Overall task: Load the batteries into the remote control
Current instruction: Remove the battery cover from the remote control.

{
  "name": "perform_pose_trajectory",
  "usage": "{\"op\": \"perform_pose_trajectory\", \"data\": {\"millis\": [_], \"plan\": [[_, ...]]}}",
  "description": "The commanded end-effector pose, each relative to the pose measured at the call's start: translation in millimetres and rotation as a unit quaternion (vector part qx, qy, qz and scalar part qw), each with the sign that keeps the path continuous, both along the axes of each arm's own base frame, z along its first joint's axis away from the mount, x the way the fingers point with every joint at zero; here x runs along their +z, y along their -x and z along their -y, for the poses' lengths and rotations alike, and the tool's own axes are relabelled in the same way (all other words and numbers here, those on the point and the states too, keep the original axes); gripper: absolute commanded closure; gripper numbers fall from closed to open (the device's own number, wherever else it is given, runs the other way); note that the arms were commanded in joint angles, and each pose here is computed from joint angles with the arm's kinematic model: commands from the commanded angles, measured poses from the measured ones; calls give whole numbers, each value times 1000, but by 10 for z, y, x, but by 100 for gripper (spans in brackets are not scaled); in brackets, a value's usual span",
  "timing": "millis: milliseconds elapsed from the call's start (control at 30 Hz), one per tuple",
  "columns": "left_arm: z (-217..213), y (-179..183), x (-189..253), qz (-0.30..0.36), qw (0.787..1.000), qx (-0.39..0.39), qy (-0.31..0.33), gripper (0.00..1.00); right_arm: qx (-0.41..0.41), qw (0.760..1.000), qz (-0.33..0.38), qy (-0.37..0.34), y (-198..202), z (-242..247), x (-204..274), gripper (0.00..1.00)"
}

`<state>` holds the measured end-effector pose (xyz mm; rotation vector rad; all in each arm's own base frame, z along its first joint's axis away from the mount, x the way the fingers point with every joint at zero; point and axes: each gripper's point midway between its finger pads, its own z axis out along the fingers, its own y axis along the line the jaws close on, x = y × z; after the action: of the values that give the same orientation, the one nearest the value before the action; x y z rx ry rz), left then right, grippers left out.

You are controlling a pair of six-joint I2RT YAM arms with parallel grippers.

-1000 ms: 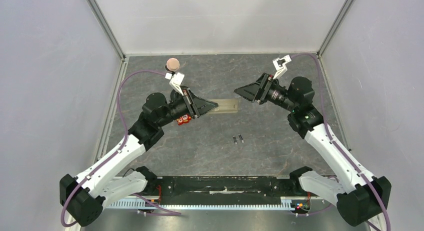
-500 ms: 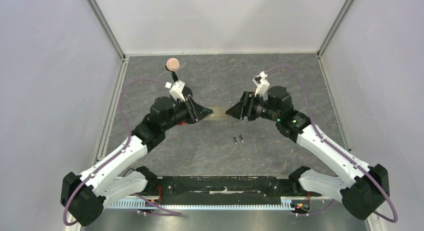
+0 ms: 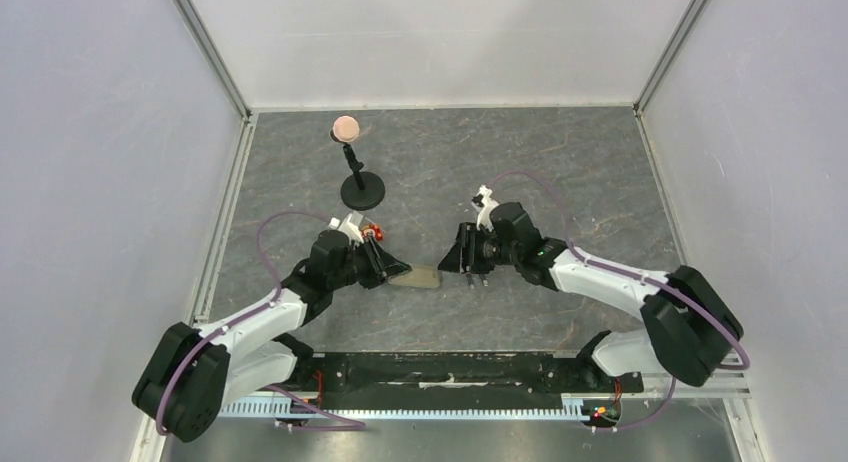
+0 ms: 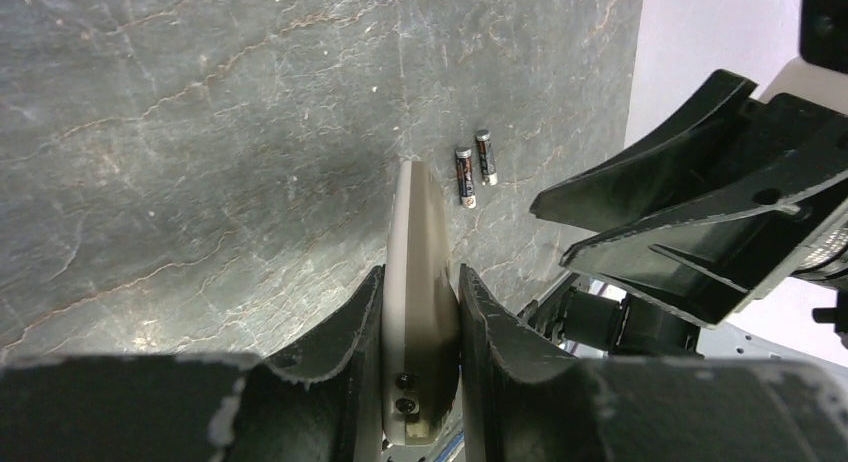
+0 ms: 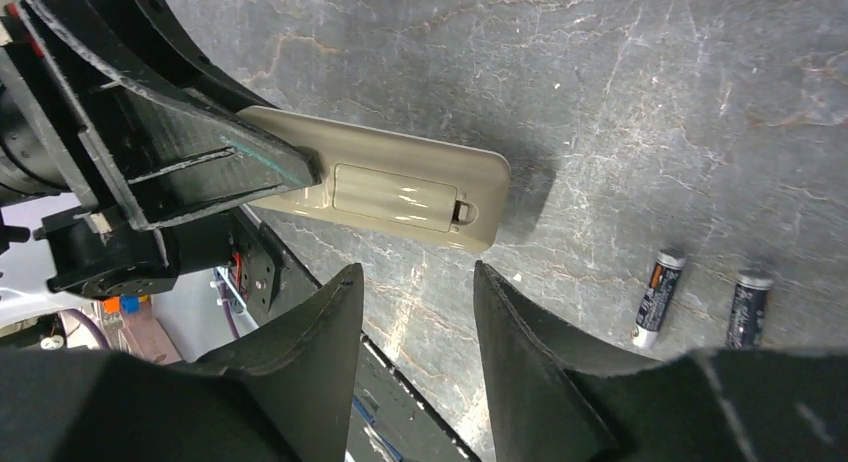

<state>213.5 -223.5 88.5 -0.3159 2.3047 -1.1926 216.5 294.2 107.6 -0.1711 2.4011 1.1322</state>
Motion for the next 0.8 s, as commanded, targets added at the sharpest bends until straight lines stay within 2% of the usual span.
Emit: {"op": "perform_pose_trajectory", "data": {"millis": [0, 167, 367, 767], "plan": [[-7, -62, 66, 4, 999, 28, 38, 98, 12, 999, 8, -29, -61, -219, 41, 52], [-127, -26, -197, -11, 999, 49, 8, 98, 28, 999, -17, -26, -7, -332, -144, 48], [-194, 30, -410, -22, 998, 49, -16, 98, 40, 997, -41, -52, 65, -471, -219, 64], [-232, 97, -464, -3, 999, 25, -38, 98, 24, 998, -46, -32, -33, -490, -364, 67]]}}
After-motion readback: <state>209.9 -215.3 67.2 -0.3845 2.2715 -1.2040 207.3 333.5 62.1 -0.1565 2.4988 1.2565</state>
